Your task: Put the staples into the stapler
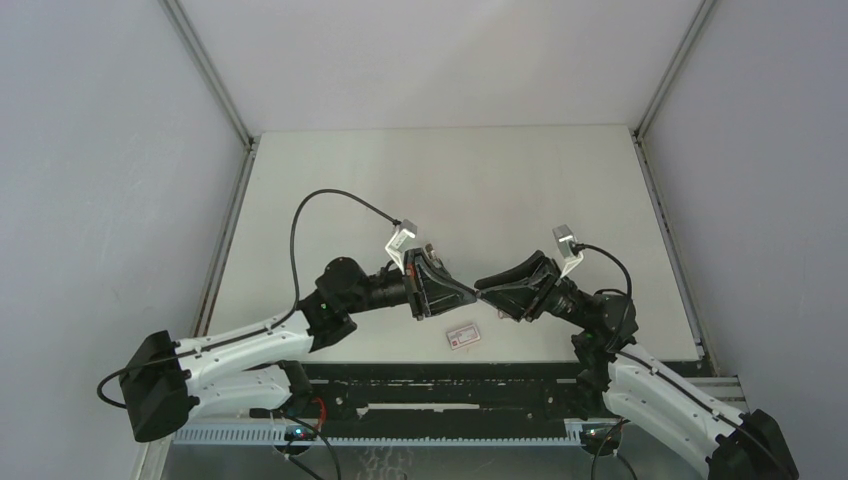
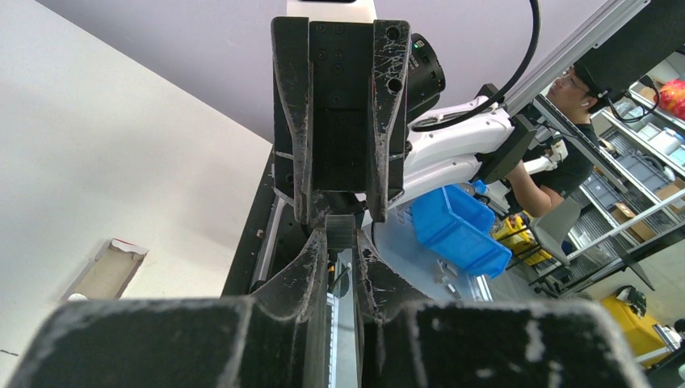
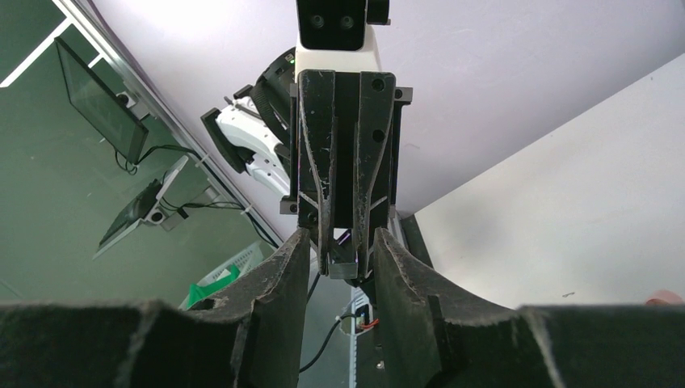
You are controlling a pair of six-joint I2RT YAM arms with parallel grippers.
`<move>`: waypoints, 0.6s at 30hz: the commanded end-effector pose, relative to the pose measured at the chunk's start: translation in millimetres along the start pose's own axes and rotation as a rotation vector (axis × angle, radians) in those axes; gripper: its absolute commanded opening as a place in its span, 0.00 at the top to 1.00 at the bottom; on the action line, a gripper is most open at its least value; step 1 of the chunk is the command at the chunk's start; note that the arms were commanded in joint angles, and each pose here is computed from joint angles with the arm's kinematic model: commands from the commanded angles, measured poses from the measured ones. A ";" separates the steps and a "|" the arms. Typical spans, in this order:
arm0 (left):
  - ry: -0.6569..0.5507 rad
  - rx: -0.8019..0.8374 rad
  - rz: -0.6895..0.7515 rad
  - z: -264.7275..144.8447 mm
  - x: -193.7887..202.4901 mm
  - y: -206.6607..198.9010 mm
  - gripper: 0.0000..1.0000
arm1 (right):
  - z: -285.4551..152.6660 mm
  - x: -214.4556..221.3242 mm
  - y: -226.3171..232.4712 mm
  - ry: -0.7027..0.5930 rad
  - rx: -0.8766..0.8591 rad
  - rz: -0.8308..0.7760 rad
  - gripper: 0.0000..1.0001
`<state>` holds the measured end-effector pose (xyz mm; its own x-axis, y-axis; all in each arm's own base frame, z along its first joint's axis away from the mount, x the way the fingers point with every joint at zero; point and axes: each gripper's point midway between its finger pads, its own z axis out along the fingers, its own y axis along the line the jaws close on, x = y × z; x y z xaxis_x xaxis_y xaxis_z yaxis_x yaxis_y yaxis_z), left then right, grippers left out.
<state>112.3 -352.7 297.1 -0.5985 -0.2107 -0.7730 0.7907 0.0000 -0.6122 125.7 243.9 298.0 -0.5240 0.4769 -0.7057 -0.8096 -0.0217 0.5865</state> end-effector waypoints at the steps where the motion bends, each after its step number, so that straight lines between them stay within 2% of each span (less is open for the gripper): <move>1: -0.051 0.040 0.019 -3.8 -13.3 -12.3 0.84 | 6.7 -14.4 20.7 -0.032 -0.070 -0.063 0.66; 7: -0.064 0.046 0.019 -4.7 -15.4 -14.0 0.85 | 7.5 -10.8 18.8 -0.021 -0.064 -0.060 0.66; 18: -0.060 0.047 0.014 -4.8 -14.3 -14.1 0.85 | 7.1 -13.6 24.5 -0.035 -0.077 -0.066 0.72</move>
<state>110.5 -350.4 306.5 -0.5905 -0.2332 -0.7726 0.7971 -0.0193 -0.6035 119.5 246.5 298.5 -0.5185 0.4664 -0.7166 -0.8203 -0.0350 0.5708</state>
